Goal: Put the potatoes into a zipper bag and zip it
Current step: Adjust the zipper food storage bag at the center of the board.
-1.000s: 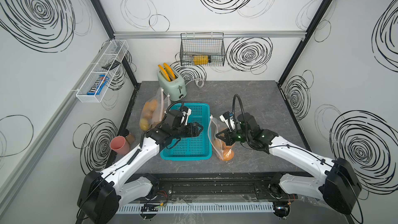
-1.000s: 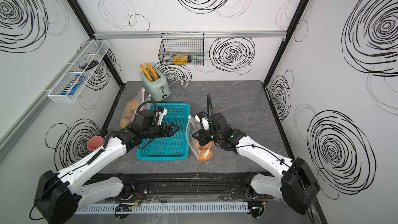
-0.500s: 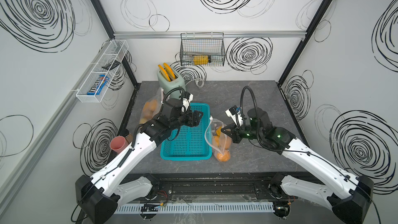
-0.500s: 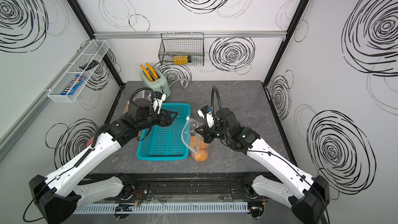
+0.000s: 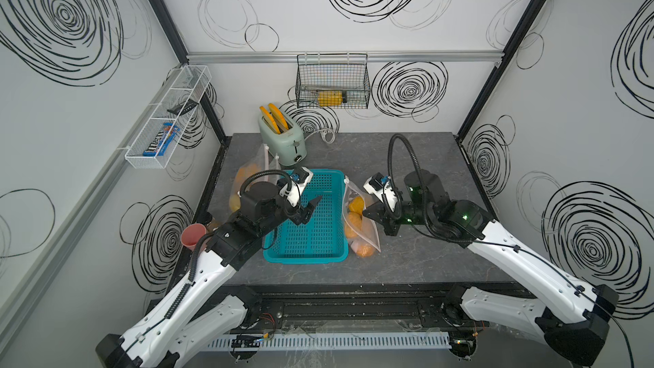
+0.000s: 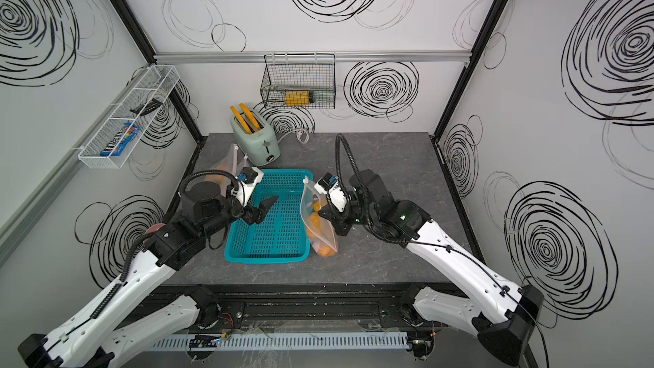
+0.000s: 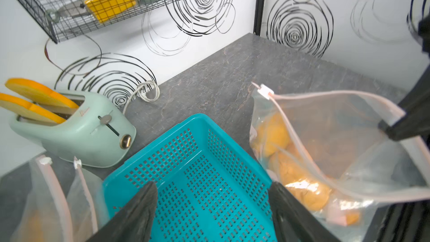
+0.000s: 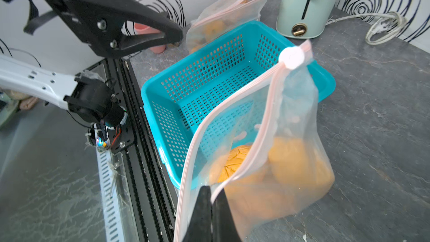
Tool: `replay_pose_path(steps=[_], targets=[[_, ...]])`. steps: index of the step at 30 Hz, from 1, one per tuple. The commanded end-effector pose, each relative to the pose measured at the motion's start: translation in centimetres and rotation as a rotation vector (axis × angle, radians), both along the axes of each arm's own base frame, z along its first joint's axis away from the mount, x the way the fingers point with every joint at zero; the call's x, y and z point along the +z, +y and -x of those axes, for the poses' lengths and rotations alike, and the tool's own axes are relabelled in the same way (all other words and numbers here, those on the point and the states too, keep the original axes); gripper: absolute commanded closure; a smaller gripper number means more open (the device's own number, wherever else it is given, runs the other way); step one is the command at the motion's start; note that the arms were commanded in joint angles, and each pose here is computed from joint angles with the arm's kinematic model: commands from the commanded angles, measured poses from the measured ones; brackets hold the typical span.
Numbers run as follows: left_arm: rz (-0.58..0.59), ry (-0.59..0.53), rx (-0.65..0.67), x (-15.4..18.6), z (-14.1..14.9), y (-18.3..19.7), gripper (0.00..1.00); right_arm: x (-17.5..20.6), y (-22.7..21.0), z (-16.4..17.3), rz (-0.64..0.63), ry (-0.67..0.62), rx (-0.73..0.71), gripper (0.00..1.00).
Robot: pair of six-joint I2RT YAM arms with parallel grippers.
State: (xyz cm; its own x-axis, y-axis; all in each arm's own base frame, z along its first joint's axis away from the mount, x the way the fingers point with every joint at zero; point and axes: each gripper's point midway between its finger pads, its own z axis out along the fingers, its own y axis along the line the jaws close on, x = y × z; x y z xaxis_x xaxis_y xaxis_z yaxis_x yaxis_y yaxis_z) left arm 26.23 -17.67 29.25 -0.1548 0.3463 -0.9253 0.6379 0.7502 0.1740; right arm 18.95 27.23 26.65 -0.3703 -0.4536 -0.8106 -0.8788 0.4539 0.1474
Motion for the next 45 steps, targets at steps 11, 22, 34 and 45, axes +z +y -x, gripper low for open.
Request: replay_pose_path(steps=[11, 22, 34, 45], targets=[[-0.333, -0.241, -0.421, -1.7, 3.4, -5.3, 0.20, -2.0, -5.1, 1.0, 0.214, -0.319, 0.047, 1.00], [-0.298, -0.300, -0.579, -1.1, 5.8, -7.2, 0.20, 1.0, -4.8, 2.2, 0.154, -0.487, 0.154, 1.00], [-0.348, -0.383, -0.743, -2.6, 8.8, -8.7, 0.33, 0.9, -4.8, 5.3, 0.168, -0.625, 0.341, 1.00], [-0.344, -0.398, -0.861, -4.3, 11.3, -9.7, 0.47, 0.4, -4.8, 6.1, 0.163, -0.629, 0.380, 1.00]])
